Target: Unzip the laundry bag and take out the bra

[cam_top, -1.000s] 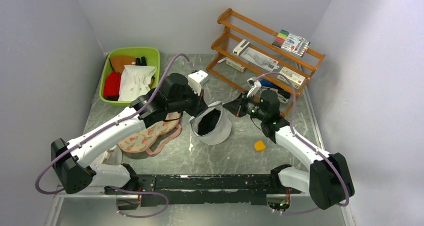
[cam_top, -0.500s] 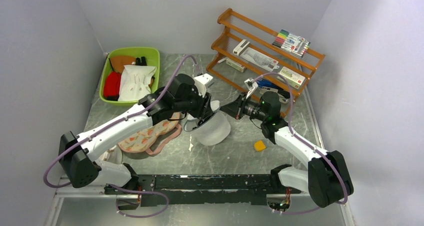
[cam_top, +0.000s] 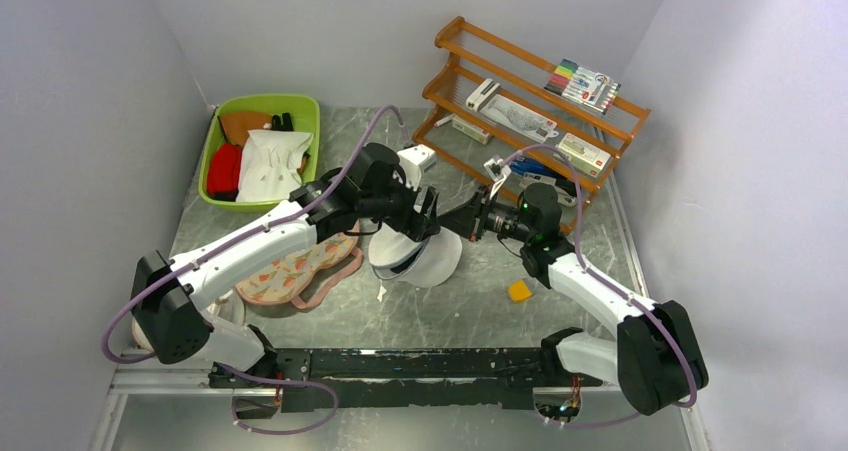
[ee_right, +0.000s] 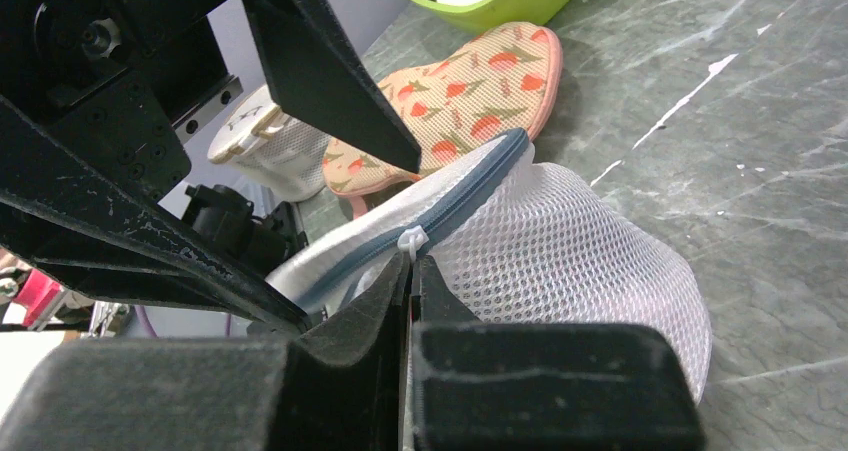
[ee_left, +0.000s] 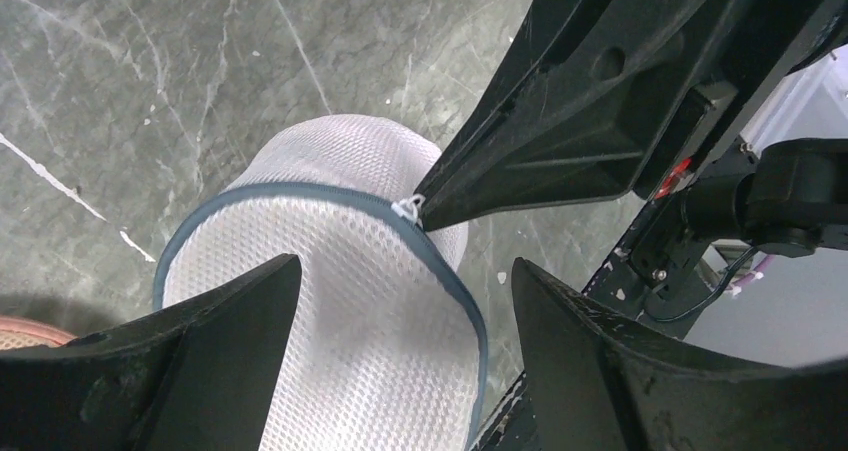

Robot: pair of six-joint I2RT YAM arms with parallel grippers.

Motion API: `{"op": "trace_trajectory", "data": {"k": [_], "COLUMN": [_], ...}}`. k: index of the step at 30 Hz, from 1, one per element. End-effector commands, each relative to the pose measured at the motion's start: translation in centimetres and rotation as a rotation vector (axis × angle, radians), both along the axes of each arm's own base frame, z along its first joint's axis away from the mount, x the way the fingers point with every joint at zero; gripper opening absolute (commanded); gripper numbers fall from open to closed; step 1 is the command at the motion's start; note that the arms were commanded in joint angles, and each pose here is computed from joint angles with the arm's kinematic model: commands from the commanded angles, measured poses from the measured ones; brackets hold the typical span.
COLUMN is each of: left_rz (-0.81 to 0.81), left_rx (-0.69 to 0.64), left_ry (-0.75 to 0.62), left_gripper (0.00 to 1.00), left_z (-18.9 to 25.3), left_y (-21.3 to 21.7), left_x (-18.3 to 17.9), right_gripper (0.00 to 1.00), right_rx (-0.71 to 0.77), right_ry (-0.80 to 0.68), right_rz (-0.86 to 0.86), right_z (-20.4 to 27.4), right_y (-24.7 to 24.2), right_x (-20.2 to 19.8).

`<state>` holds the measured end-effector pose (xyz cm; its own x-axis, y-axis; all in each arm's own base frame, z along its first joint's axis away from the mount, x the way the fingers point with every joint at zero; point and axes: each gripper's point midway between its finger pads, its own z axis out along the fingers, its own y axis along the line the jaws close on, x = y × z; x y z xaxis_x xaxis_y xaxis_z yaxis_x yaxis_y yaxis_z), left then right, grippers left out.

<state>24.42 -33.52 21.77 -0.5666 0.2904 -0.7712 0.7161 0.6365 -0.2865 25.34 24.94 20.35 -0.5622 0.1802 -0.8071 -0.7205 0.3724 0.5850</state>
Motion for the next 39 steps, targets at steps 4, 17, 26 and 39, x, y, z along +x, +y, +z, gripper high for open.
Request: {"op": "trace_trajectory", "data": {"k": [4, 17, 26, 39], "left_rz": [-0.017, 0.040, 0.052, 0.055], "left_rx": [-0.068, -0.033, 0.019, -0.007], "left_ry": [-0.032, 0.001, 0.025, -0.043], "left_gripper": [0.92, 0.83, 0.49, 0.10], "left_z": [2.5, 1.2, -0.5, 2.0], "left_y": [-0.5, 0.1, 0.3, 0.9], "left_x": [-0.1, 0.3, 0.6, 0.7], "right_gripper": [0.00, 0.00, 0.00, 0.00], "right_rx": [0.017, 0.020, -0.006, -0.067], "right_ry": [-0.072, -0.075, -0.075, -0.080], "right_rz": [0.028, 0.039, 0.027, -0.017], "right_z": [1.6, 1.8, 1.5, 0.7], "right_y": [0.3, 0.6, 0.3, 0.0], "right_x": [-0.5, -0.7, -0.7, 0.4]}}
